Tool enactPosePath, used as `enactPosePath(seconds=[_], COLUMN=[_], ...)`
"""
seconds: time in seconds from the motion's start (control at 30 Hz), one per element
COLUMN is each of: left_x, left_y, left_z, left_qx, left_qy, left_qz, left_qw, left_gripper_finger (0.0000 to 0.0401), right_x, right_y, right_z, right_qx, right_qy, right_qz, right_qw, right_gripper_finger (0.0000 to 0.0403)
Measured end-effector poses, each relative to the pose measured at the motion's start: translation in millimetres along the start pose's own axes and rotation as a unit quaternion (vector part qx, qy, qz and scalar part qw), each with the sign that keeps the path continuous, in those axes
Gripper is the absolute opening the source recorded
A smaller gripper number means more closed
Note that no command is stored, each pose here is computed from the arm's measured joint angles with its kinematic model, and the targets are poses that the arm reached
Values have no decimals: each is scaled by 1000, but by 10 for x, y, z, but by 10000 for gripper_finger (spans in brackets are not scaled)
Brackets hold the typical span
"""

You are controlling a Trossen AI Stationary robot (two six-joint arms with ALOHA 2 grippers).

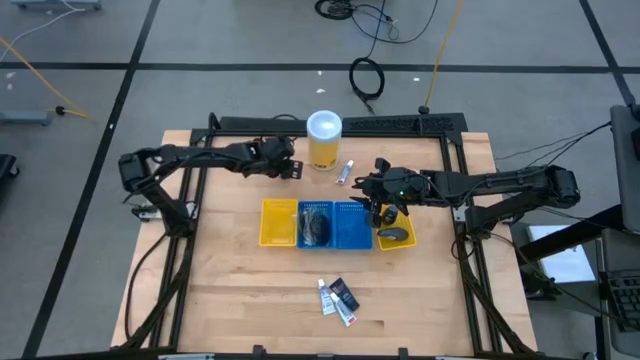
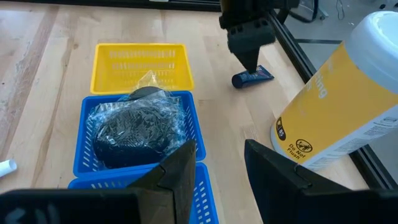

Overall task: Pick & Place Travel size toiletries
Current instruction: Put the blue shave cream into the right blue bin

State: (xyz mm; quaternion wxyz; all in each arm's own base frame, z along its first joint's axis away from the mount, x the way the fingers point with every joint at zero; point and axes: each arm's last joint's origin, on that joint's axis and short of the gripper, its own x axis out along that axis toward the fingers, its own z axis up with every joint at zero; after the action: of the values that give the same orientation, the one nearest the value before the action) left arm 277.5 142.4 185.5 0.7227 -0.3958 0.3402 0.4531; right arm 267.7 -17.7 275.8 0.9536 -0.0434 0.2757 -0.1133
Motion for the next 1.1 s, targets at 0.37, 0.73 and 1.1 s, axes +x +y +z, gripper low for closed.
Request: enactPosePath(seconds=[0.37,0.73,1.1], left_x=[261,323,610], left_y=[121,135,175], left_z=[45,-2,-94], left_qx=[-42,-52,-48], left_qy=[32,41,66], left_qz=[18,40,69], left_qw=[998,997,994], left_gripper_finger=[223,223,223], right_x=[0,0,0], right_y=[0,0,0], right_z=[-14,-14,-16], right_qx=[-2,-2,-2], right_qy=[7,7,8], right_qz=[0,-1,-1], right_qw=[1000,1000,1000], right_gripper_finger=[130,130,130])
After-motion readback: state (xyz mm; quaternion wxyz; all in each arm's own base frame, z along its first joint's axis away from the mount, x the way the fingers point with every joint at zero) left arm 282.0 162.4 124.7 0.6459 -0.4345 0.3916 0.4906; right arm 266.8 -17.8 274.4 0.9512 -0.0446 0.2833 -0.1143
